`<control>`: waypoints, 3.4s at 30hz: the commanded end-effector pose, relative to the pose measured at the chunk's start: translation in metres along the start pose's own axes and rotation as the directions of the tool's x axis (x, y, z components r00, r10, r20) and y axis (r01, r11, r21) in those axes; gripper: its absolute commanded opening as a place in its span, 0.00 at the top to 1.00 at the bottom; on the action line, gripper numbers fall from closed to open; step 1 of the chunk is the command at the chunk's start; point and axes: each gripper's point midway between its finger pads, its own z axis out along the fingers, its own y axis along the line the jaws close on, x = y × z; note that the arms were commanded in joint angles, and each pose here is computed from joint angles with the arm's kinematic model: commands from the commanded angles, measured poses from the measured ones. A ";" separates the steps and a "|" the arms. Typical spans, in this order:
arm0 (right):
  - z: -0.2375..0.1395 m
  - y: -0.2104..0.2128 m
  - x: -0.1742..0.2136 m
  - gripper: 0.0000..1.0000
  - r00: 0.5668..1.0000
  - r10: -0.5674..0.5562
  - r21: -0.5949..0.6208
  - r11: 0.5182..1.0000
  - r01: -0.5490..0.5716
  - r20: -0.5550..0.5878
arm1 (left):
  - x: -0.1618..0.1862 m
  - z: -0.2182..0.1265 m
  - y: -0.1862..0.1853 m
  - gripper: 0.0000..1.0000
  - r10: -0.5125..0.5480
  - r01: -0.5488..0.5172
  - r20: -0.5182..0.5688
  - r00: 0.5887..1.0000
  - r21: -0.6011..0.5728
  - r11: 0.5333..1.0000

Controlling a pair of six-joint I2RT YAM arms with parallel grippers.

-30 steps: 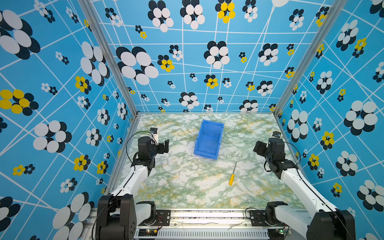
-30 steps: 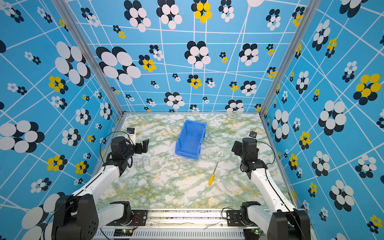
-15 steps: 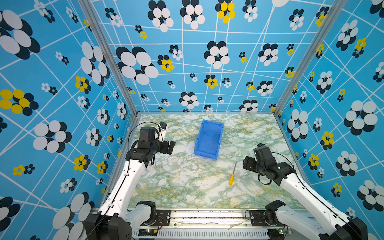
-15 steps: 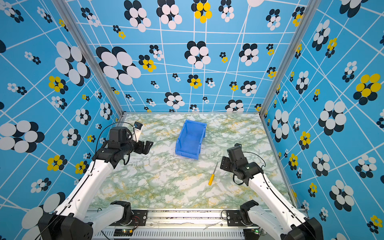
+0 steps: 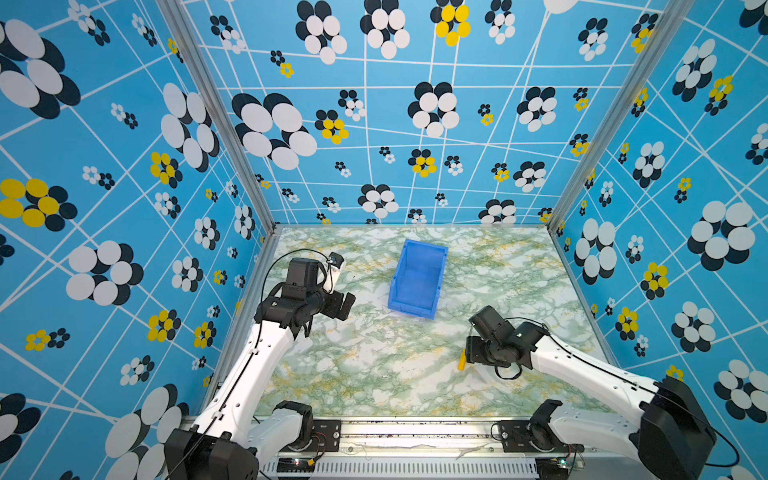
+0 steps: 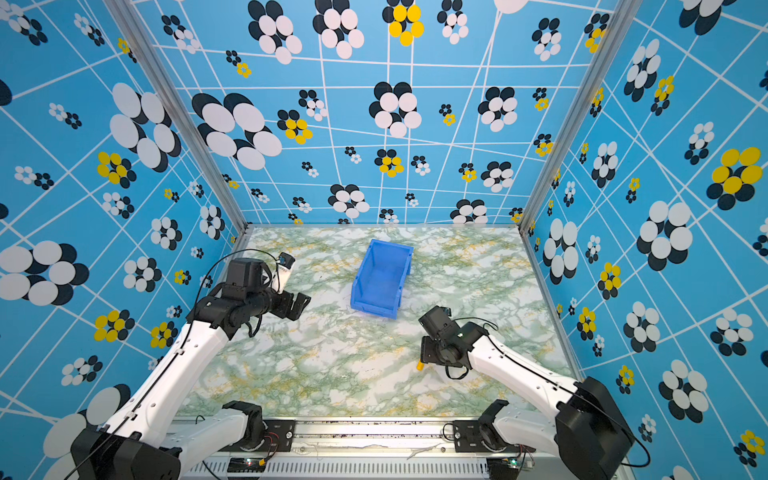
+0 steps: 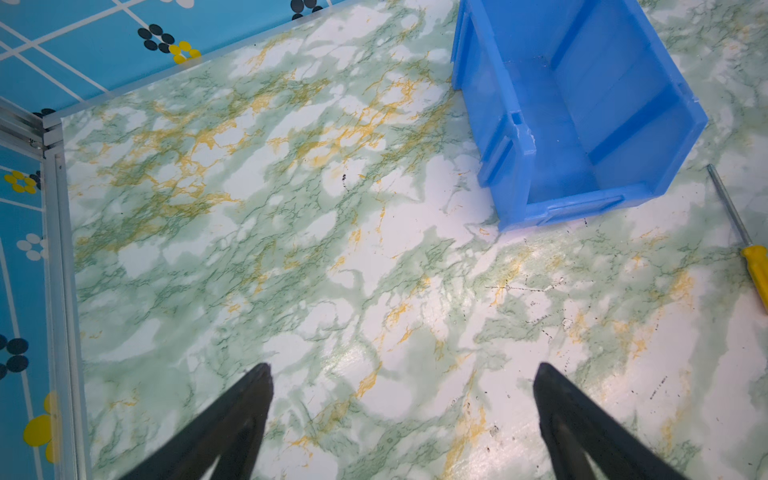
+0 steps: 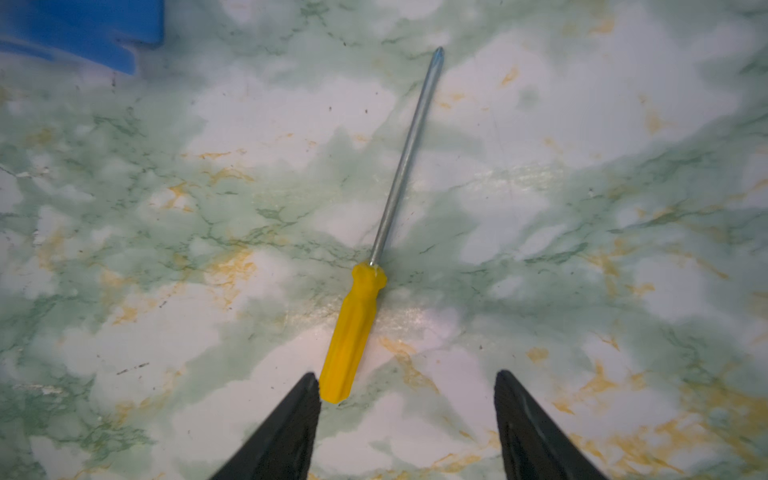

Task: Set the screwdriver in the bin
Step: 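Lower the right gripper and close it on the yellow screwdriver handle, then lift the screwdriver with the right gripper and carry it over the blue bin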

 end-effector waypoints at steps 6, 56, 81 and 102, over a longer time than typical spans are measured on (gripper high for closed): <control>0.016 0.023 -0.004 0.33 0.999 -0.042 0.046 0.998 0.043 -0.025 | -0.004 -0.005 -0.007 0.01 0.049 -0.049 0.008 0.999 0.012 0.999; 0.027 -0.003 0.020 0.80 0.999 -0.042 0.072 0.996 0.044 -0.029 | -0.009 -0.004 -0.025 0.01 0.122 -0.122 -0.007 0.993 0.022 0.992; -0.091 0.115 -0.135 0.81 0.955 -0.189 -0.055 0.977 0.207 0.230 | 0.017 -0.019 -0.070 0.01 0.241 -0.224 -0.057 0.969 0.215 0.951; -0.018 0.186 -0.199 0.81 0.972 -0.210 -0.064 0.974 0.217 0.103 | 0.014 -0.030 -0.068 0.01 0.265 -0.254 -0.037 0.963 0.193 0.948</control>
